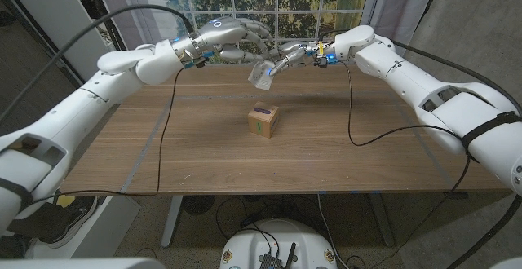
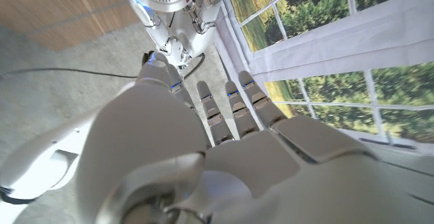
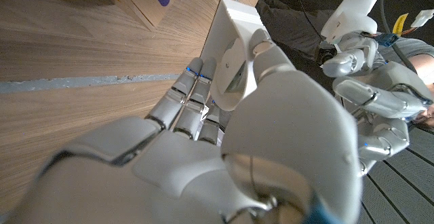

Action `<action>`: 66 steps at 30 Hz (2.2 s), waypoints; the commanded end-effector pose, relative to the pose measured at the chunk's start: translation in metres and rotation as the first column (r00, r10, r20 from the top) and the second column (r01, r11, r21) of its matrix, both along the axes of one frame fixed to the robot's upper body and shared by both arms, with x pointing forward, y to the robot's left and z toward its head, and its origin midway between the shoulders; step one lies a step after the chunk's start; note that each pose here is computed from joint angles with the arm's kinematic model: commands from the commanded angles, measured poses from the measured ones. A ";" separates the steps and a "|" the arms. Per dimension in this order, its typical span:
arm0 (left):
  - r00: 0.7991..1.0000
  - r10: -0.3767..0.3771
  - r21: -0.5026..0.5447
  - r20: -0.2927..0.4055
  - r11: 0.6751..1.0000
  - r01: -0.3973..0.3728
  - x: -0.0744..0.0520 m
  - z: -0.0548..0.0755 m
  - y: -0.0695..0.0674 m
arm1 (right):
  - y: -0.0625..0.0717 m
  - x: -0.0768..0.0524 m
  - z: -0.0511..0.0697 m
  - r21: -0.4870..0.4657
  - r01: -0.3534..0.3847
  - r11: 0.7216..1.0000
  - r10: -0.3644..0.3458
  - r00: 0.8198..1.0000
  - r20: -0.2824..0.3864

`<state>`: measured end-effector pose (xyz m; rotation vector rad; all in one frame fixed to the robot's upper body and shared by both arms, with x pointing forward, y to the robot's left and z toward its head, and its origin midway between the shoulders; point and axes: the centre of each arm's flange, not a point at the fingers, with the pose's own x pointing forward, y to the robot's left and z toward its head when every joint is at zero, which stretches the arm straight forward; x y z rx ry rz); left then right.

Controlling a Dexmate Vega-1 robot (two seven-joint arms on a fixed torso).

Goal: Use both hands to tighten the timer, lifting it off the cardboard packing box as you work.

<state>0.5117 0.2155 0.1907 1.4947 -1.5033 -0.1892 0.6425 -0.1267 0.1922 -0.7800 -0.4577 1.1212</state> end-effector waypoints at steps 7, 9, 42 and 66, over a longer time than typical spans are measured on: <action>0.951 -0.136 -0.412 -0.278 0.911 0.010 0.006 -0.033 0.023 | -0.012 -0.017 0.001 0.038 -0.003 0.999 0.002 0.999 0.032; 0.943 -0.166 -0.461 -0.290 0.887 0.015 0.007 -0.038 0.026 | -0.014 -0.018 0.001 0.043 -0.003 0.999 0.002 0.999 0.032; 0.818 -0.508 -0.883 -0.269 0.469 0.001 0.021 -0.110 0.086 | -0.038 -0.036 -0.004 0.095 -0.190 0.977 0.173 0.971 0.162; 0.819 -0.503 -0.913 -0.275 0.403 -0.059 0.032 -0.129 0.086 | -0.045 -0.058 0.003 0.024 -0.199 0.980 0.184 0.940 0.289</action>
